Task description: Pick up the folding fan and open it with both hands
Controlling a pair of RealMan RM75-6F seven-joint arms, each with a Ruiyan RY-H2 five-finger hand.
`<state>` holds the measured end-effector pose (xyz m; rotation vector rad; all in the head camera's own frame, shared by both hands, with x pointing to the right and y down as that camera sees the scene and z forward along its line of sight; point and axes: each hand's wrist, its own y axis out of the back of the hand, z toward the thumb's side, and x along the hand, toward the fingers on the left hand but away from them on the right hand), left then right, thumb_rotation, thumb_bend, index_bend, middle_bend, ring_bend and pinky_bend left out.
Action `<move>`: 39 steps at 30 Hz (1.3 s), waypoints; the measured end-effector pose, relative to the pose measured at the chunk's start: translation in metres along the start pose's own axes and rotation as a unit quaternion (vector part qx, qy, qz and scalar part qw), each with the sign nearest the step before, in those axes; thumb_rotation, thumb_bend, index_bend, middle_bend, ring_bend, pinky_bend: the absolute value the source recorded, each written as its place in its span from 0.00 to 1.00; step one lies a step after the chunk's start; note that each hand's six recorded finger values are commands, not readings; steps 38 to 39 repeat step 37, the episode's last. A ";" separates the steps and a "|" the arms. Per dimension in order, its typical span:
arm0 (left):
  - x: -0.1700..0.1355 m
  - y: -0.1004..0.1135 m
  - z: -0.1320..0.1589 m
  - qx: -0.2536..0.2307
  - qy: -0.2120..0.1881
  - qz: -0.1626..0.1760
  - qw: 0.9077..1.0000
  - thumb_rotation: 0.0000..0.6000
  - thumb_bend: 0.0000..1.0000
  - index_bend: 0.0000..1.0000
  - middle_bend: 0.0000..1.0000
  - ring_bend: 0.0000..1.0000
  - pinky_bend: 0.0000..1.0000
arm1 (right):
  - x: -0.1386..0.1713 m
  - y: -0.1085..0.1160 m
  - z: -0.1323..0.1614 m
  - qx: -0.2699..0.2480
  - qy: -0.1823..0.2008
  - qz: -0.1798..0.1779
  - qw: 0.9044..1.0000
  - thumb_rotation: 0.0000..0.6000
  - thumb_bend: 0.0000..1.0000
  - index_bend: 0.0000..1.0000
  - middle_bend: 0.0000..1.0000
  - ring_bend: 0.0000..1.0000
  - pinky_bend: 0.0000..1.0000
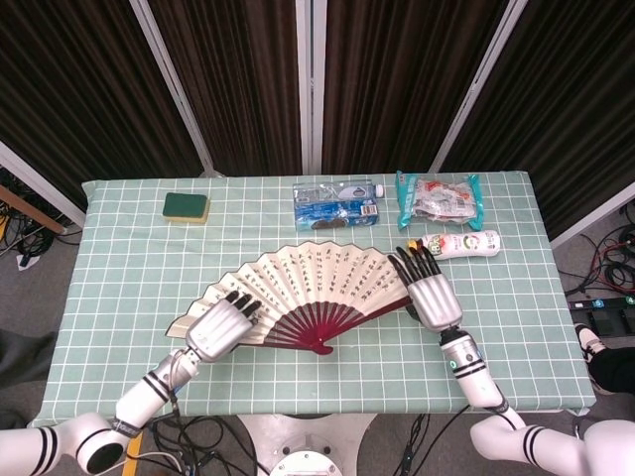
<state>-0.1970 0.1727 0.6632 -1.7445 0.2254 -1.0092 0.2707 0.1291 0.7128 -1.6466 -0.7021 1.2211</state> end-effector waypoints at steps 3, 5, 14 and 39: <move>0.001 0.000 0.006 -0.015 -0.011 -0.024 1.000 1.00 0.00 0.10 0.20 0.16 0.27 | 0.004 -0.005 -0.004 0.000 -0.013 0.042 0.999 1.00 0.03 0.00 0.00 0.00 0.00; 0.003 -0.001 0.008 -0.026 -0.017 -0.037 0.999 0.93 0.00 0.08 0.16 0.12 0.24 | 0.005 -0.008 -0.008 0.000 -0.022 0.068 0.997 1.00 0.00 0.00 0.00 0.00 0.00; 0.014 0.005 0.012 -0.107 -0.038 -0.083 0.990 0.76 0.00 0.02 0.07 0.00 0.16 | 0.001 0.005 -0.017 0.000 -0.035 0.140 0.989 1.00 0.00 0.00 0.00 0.00 0.00; -0.117 0.009 -0.169 -0.170 0.305 0.119 0.930 1.00 0.00 0.15 0.16 0.08 0.16 | 0.075 0.099 -0.124 -0.126 -0.110 -0.046 0.985 1.00 0.19 0.05 0.11 0.00 0.00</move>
